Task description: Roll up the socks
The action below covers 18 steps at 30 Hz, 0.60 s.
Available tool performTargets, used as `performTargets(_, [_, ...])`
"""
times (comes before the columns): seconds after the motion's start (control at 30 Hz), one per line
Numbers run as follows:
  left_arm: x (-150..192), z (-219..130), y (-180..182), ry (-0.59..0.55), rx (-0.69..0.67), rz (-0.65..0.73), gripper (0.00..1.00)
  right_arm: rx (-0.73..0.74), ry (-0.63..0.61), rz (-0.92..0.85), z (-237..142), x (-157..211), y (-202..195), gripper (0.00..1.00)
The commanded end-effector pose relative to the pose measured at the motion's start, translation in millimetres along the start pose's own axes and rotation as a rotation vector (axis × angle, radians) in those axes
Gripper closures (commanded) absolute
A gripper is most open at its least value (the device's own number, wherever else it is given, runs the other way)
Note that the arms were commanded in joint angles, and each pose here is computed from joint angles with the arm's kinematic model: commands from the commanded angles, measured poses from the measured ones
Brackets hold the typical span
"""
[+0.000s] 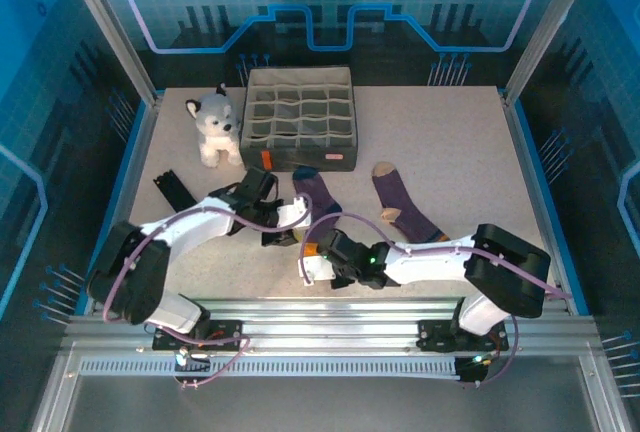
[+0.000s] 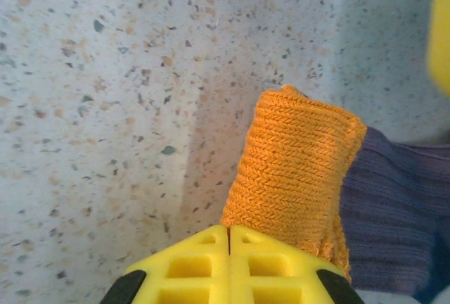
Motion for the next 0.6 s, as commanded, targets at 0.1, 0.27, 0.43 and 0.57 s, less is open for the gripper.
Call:
performTargets(0.1, [1, -34, 34, -0.128, -0.244, 0.011, 0.62, -0.195, -0.083, 0.167, -6, -13, 9, 1.0])
performTargets(0.27, [-3, -53, 16, -0.278, -0.257, 0.059, 0.53, -0.25, -0.139, 0.258, -7, -20, 5, 1.0])
performTargets(0.43, [-3, -49, -27, -0.344, -0.11, 0.166, 0.48, -0.298, -0.197, 0.337, -10, -23, 1, 1.0])
performTargets(0.57, [5, -39, -40, -0.271, -0.112, 0.264, 0.52, -0.38, -0.221, 0.427, -12, -21, -1, 1.0])
Point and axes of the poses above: each hand's point on the last joint's axis, 136 mm out from that joint toward the fingers, its own z axis out along the fingers, its own y axis along the line the jaws close on, x = y × z, the point moved 1 cm from there along -z, back along the fingers, and after that the axes turned 6 degrees about -z, right-handed, at the moved point
